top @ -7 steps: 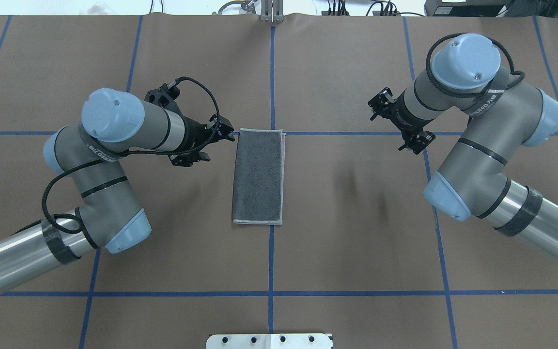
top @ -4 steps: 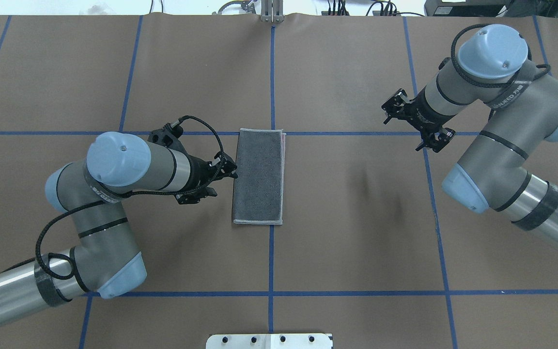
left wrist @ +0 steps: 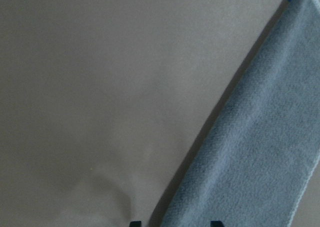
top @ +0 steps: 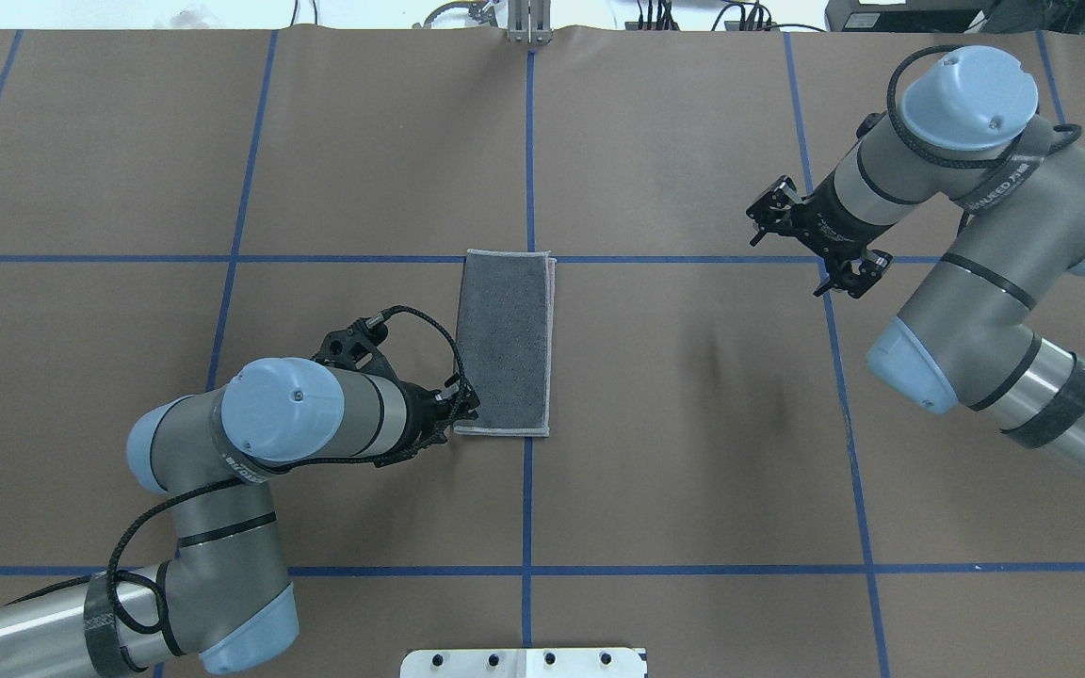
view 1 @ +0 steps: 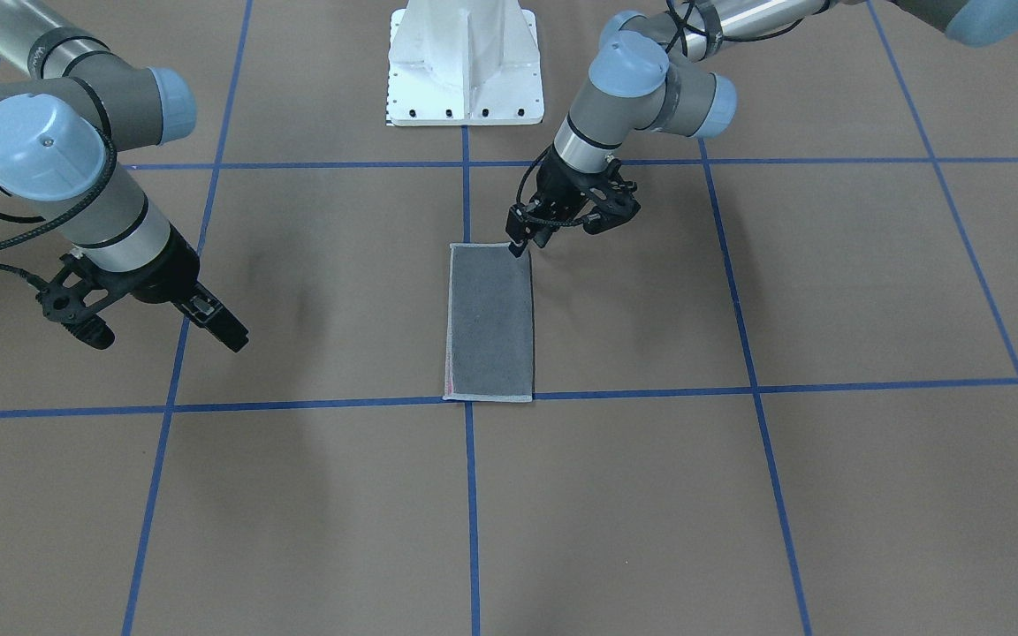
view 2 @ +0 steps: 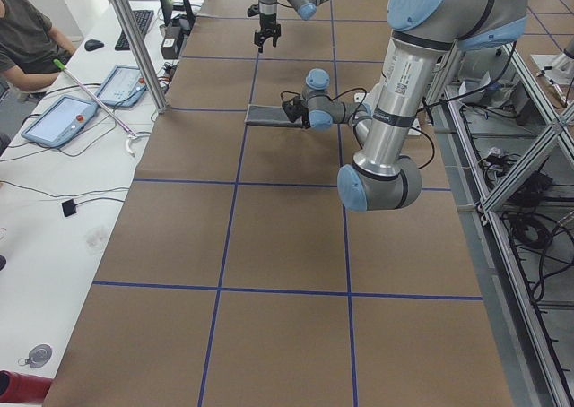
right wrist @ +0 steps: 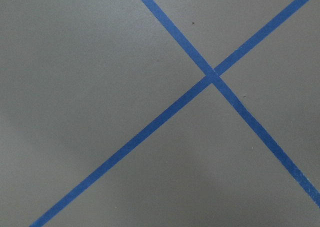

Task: Fold towel twice with both arms
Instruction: 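Move the left gripper to the strip's near end and grasp its edge, then lift the strip's near end with the left gripper and fold it over the far end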

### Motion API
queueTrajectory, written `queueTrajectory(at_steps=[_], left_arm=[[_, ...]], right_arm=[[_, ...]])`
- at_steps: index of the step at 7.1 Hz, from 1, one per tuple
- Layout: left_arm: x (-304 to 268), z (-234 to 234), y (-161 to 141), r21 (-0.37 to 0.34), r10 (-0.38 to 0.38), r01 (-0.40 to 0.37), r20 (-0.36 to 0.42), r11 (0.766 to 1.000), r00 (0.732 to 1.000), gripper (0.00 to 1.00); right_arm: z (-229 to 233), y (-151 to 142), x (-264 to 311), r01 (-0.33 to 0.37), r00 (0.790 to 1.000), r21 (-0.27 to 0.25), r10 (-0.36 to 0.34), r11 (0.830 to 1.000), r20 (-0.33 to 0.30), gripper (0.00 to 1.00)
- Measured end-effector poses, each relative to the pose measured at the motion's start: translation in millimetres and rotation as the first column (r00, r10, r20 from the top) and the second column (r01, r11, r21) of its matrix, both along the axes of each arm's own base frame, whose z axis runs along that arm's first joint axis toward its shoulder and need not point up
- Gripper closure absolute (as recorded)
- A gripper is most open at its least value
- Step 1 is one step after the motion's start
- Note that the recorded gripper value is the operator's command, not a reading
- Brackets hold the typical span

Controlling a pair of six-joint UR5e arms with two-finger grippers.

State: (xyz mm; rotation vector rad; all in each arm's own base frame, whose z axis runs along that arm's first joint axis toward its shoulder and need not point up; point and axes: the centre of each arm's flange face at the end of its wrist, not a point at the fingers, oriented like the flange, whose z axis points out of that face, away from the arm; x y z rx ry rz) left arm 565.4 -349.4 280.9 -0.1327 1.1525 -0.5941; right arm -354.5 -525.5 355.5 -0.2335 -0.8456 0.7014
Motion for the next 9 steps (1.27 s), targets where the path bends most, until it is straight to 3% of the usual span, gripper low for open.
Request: queueTrajectory(at_steps=[4, 9], left_arm=[[4, 2, 4, 0.001, 0.002, -0.002, 0.006, 1.000, 1.000, 1.00], [-1, -9, 5, -0.001, -0.004, 0.004, -0.017, 1.000, 1.000, 1.00]], right_arm=[[1, 0, 0, 0.001, 1.000, -0.001, -0.001, 1.000, -0.001, 0.00], [7, 1, 2, -0.004, 1.000, -0.010, 0.004, 1.000, -0.008, 0.00]])
